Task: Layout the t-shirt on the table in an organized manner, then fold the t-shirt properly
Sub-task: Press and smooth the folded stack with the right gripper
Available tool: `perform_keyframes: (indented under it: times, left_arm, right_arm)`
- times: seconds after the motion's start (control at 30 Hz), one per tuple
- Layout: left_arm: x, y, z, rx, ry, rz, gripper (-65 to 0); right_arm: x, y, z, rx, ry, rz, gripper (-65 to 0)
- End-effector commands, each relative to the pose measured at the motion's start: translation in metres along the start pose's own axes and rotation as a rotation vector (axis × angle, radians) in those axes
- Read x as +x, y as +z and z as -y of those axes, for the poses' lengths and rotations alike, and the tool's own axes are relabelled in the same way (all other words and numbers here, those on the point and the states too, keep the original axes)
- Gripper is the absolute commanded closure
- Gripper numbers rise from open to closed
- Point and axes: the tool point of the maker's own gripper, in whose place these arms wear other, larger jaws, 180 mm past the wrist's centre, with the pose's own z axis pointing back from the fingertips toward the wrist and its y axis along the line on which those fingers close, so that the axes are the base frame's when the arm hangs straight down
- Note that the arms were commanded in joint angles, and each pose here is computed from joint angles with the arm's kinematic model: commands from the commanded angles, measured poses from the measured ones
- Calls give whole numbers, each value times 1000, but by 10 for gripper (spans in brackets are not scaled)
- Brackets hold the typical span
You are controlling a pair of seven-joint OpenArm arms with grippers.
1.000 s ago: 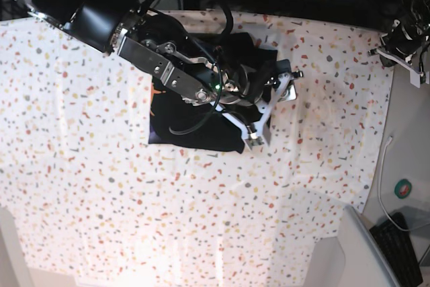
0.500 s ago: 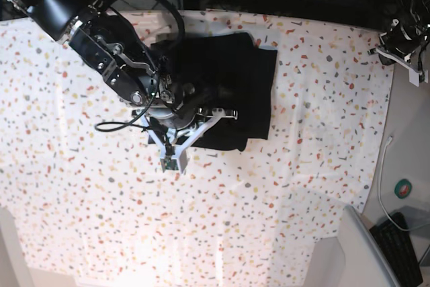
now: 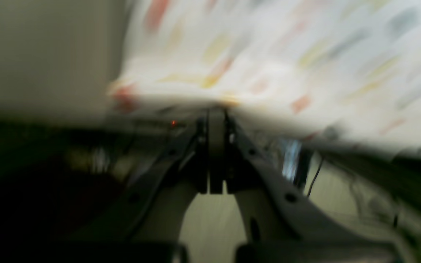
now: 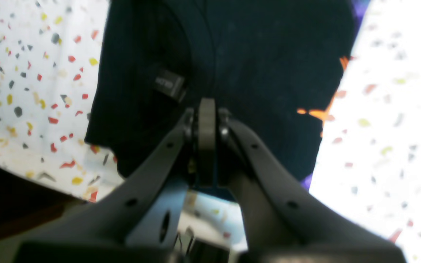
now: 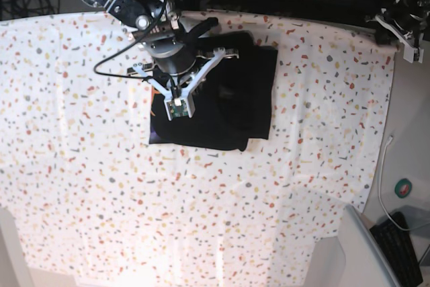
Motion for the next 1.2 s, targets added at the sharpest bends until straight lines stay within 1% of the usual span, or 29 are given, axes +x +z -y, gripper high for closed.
perform_keyframes:
  times: [0.0, 0.03, 0.1, 0.17, 0.23, 0.27, 0.33, 0.4, 0.43, 0.5, 0.57, 0.6, 0.63, 0.7, 0.73, 0.8, 0.83, 0.93, 1.03, 1.1, 1.17]
  left_arm:
    - [13, 5, 3, -5, -27, 35, 0]
    - [17, 6, 12, -14, -38, 39, 0]
    - [24, 9, 27, -22, -71, 4, 0]
    - [38, 15, 40, -26, -133, -23, 0]
    - [54, 24, 53, -17, -183, -20, 0]
    - [64, 29, 60, -14, -204, 1, 0]
    - [76, 35, 72, -18, -224, 40, -72]
    - [82, 31, 80, -32, -215, 61, -137]
    - [81, 25, 80, -37, -198, 54, -158]
    - [71, 13, 74, -48, -145, 27, -178]
    - [55, 6, 51, -23, -59, -9, -178]
    - [50, 5, 34, 3, -15, -19, -184]
    - [47, 7, 21, 27, 14, -24, -186]
    - [40, 14, -8, 79, 55, -39, -188]
    - [40, 18, -19, 101, 59, -42, -188]
    - [42, 25, -33, 128, 59, -41, -188]
    - [42, 26, -37, 135, 63, -43, -188]
    - [42, 28, -42, 142, 60, -47, -188]
    - [41, 25, -37, 130, 66, -46, -188]
    - [39, 23, -32, 124, 73, -45, -188]
    - [37, 19, -25, 108, 73, -49, -188]
  right_arm:
    - [9, 5, -5, 9, 5, 41, 0]
    - [7, 5, -4, 1, 10, 41, 0]
    - [1, 6, 0, -8, 9, 30, 0]
    - [1, 5, 2, -13, 11, 29, 0]
    - [-1, 6, 8, -22, 23, 24, 0]
    - [-2, 6, 9, -24, 25, 23, 0]
    - [-2, 5, 9, -25, 26, 22, 0]
    - [-1, 4, 7, -23, 22, 24, 0]
    - [-3, 2, 7, -26, 26, 17, 0]
    - [7, -4, -4, -12, 15, 30, 0]
    - [8, -13, -15, -2, 2, -13, 0]
    - [12, -16, -28, 18, -12, -37, 0]
    - [14, -19, -38, 31, -21, -69, -53]
    - [13, -24, -55, 51, -29, -140, -203]
    - [16, -28, -58, 47, -22, -151, -272]
    - [19, -36, -57, 0, 12, -134, -366]
    - [20, -40, -59, -26, 46, -122, -387]
    - [16, -47, -85, -39, 204, -91, -393]
    - [3, -59, -95, -71, 341, -97, -392]
    - [-3, -66, -96, -83, 397, -107, -392]
    - [-3, -66, -100, -68, 407, -109, -392]
